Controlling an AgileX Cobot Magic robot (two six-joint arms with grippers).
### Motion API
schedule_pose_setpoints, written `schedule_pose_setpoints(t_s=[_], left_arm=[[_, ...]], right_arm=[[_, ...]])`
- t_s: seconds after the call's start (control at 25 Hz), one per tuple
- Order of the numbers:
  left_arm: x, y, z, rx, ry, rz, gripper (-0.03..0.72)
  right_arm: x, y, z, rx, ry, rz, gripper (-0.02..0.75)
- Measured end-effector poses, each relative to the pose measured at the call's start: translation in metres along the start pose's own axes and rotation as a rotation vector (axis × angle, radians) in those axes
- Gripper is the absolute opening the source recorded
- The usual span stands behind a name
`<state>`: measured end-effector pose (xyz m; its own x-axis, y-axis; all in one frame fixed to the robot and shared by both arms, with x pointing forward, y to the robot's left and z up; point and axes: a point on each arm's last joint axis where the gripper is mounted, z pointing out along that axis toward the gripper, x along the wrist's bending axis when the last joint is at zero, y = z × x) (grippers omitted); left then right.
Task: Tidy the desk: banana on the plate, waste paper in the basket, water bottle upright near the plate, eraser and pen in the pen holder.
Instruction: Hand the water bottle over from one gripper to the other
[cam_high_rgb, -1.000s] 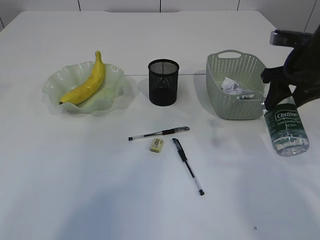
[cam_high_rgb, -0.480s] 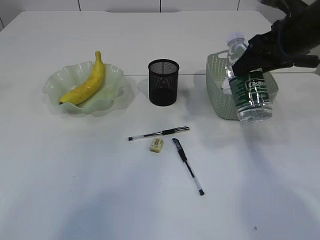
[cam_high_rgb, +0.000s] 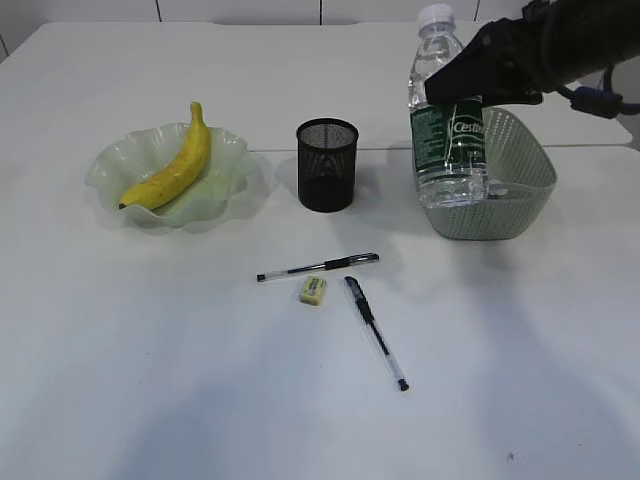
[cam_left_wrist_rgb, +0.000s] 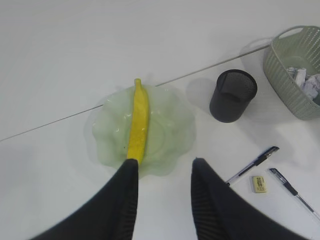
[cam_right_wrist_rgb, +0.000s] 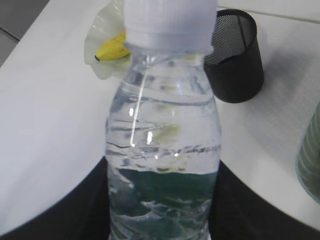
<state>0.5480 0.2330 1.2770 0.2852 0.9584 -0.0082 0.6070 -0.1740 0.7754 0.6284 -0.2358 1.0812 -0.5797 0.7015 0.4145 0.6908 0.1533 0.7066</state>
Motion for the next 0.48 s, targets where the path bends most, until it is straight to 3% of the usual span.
schedule_pose_setpoints(t_s=[0.32,0.48], left_arm=[[0.0,0.0,0.0,0.0,0.0,0.0,0.244],[0.0,0.0,0.0,0.0,0.0,0.0,0.244]], right_arm=[[0.008,0.004,0.0,-0.05,0.081,-0.079,0.369],[0.019,0.009,-0.002,-0.126,0.197,-0.229,0.369]])
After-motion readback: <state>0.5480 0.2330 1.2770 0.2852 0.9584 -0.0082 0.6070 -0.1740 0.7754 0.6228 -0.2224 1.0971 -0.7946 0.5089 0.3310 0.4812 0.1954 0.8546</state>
